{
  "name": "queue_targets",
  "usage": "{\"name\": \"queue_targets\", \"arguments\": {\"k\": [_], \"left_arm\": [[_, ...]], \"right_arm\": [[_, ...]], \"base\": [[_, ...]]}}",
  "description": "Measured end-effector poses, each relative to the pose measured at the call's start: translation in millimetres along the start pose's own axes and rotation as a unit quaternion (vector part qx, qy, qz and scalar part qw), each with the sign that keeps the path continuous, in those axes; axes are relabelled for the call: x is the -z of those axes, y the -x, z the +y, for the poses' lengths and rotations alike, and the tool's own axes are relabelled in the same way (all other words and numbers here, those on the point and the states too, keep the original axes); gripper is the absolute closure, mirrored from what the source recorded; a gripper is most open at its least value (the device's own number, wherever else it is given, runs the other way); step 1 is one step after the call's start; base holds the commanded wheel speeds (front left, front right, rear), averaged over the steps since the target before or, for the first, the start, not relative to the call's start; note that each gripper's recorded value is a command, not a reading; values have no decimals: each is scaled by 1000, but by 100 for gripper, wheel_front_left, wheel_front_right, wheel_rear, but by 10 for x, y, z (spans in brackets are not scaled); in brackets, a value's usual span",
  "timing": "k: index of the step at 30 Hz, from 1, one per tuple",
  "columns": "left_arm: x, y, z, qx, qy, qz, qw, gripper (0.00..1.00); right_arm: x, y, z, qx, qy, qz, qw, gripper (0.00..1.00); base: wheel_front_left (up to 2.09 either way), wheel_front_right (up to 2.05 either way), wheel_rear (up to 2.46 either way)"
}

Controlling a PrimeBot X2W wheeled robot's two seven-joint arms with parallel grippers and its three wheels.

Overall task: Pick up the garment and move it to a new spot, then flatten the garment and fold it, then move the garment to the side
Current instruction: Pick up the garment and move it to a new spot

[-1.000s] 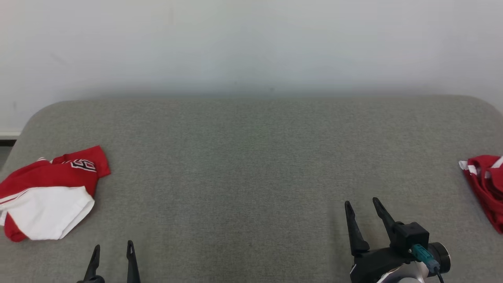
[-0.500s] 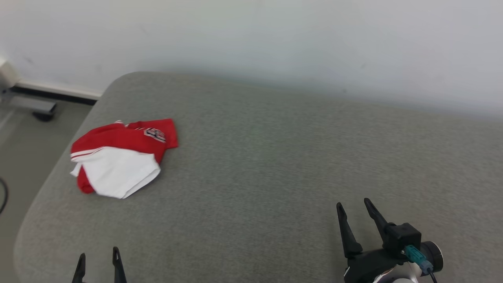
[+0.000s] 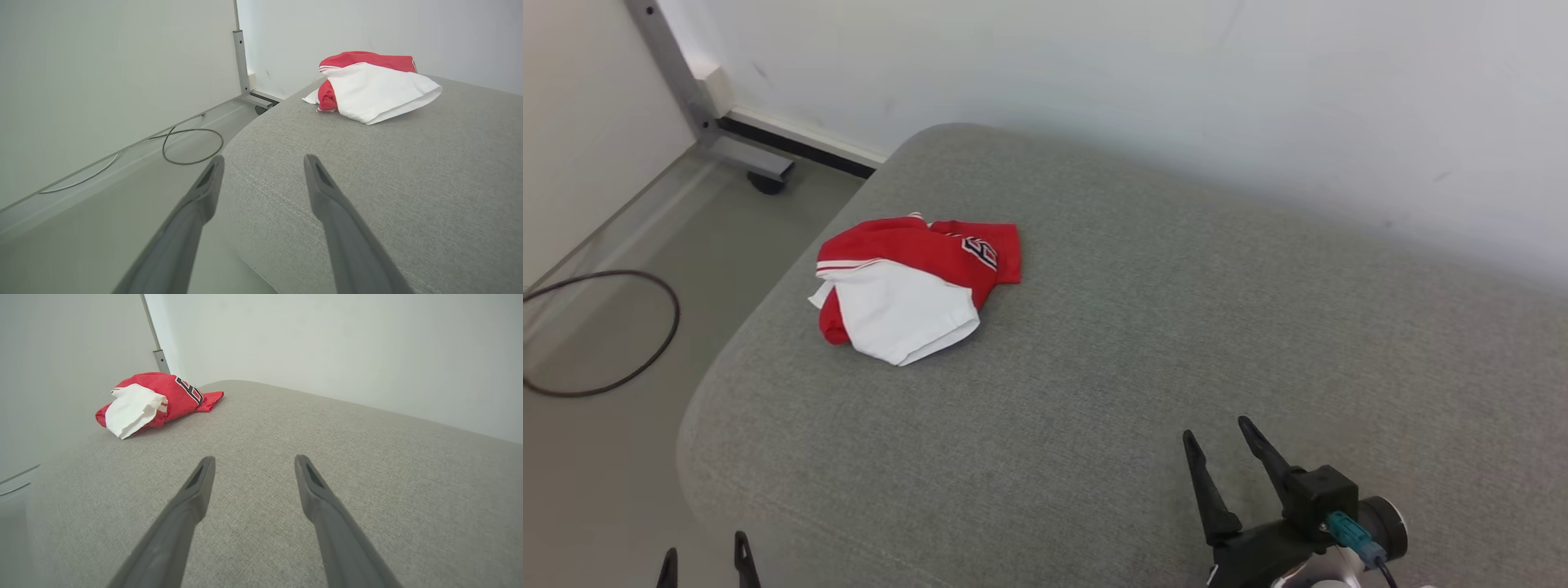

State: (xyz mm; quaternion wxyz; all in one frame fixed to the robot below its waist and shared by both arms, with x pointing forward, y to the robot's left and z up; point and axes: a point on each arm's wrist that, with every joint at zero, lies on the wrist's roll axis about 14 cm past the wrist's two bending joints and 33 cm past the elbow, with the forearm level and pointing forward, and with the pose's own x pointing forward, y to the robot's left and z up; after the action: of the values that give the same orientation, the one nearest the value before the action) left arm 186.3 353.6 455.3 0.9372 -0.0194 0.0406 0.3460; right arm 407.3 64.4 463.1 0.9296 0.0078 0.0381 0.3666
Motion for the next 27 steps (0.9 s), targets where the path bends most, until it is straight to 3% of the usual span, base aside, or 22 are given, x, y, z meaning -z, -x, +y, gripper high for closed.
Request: {"name": "queue_targets", "arguments": {"k": [14,23,27], "left_arm": [[23,113,206,-37,0,5,999,0],[67,29,92,-5,25,15,1000,0],[6,-146,-104,35,34,10,999,0]], "right_arm": [[25,-137,240,-42,-2,4,999,0],[68,-125,83,-27,-1,7,1000,0],[124,-95,-44,-13,-3,11,1000,0]], "base": [[0,0,0],[0,0,0],[0,0,0]]}}
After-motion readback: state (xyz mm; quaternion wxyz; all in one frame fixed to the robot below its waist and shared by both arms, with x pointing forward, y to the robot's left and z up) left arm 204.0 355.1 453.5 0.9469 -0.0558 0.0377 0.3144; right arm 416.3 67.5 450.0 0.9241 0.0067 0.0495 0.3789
